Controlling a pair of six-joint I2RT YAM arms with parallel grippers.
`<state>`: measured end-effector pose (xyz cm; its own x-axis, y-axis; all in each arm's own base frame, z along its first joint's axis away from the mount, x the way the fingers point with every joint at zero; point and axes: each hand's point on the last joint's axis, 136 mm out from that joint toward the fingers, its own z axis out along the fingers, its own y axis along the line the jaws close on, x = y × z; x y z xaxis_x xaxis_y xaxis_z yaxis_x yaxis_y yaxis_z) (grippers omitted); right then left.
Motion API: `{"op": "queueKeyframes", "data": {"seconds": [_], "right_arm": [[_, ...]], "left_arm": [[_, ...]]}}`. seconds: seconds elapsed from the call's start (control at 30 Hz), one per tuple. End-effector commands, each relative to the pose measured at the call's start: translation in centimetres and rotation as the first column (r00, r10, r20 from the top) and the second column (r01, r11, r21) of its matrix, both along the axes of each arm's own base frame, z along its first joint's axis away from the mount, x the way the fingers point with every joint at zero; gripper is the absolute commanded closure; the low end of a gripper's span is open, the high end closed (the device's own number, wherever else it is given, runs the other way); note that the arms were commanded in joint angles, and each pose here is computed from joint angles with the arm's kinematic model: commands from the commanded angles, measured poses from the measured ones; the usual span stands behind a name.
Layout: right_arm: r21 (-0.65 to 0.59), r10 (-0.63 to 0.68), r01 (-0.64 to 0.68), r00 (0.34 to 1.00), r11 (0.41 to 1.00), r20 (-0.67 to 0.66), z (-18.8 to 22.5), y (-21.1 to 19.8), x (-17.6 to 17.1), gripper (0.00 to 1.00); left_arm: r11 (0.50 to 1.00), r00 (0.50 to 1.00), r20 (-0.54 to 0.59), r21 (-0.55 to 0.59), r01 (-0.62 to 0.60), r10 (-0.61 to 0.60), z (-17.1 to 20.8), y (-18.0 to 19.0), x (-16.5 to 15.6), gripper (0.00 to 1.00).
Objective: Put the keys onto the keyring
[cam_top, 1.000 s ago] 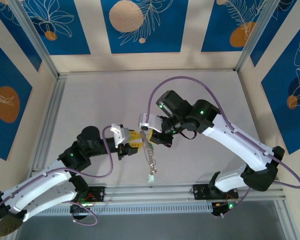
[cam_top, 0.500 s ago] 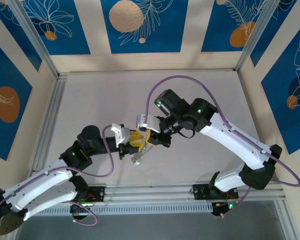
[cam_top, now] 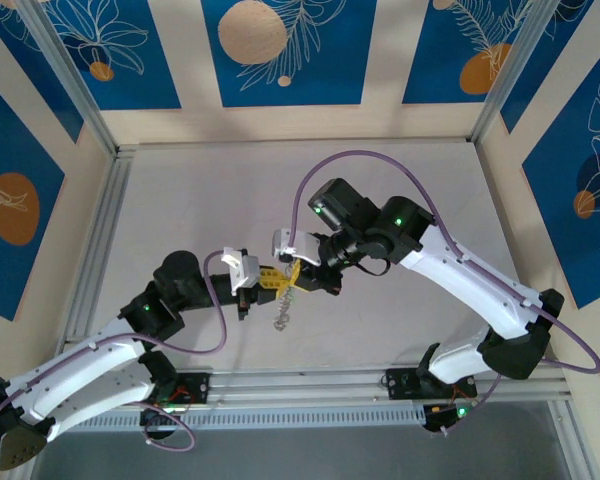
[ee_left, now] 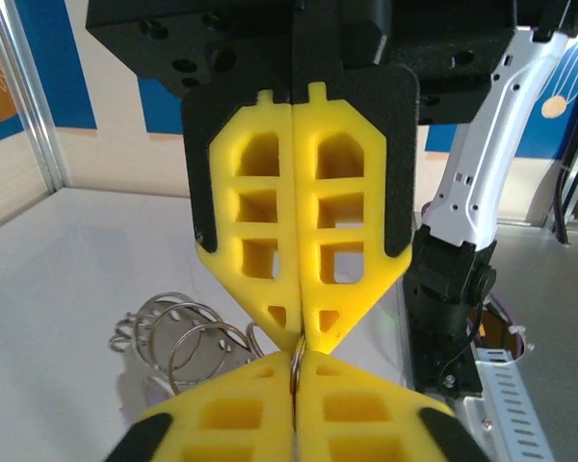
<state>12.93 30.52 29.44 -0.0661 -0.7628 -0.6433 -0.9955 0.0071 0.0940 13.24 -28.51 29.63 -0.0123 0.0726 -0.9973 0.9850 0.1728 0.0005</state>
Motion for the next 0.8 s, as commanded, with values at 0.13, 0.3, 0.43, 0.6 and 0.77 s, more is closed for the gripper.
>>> {"op": "queueKeyframes", "data": {"seconds": [0.13, 0.3, 0.43, 0.6, 0.77], "right_arm": [[0.13, 0.093, -0.091, 0.996, 0.987, -0.013, 2.0, 1.0, -1.7, 0.98], [0.217, 0.031, -0.008, 0.994, 0.976, -0.103, 1.6, 0.4, -1.0, 0.57], [0.361, -0.022, 0.109, 0.972, 0.926, -0.235, 2.2, -1.5, -0.2, 0.51], [0.467, 0.007, 0.165, 0.939, 0.869, -0.343, 2.2, -3.1, -0.1, 0.53], [0.49, 0.063, 0.148, 0.919, 0.859, -0.388, 1.3, -2.1, -0.2, 0.59]], "left_arm": [[0.999, 0.999, 0.04, -0.036, -0.001, 0.003, 1.8, 0.3, -0.2, 1.0], [0.998, 0.999, 0.044, -0.059, -0.008, 0.011, 2.4, 0.6, -0.3, 1.0], [0.997, 0.999, 0.045, -0.075, -0.007, 0.011, 2.7, 0.9, -0.5, 1.0], [0.994, 0.999, 0.052, -0.106, 0.012, -0.007, 3.5, 1.0, -0.9, 1.0], [0.991, 0.998, 0.045, -0.125, 0.037, -0.032, 4.0, 0.8, -1.2, 1.0]]}}
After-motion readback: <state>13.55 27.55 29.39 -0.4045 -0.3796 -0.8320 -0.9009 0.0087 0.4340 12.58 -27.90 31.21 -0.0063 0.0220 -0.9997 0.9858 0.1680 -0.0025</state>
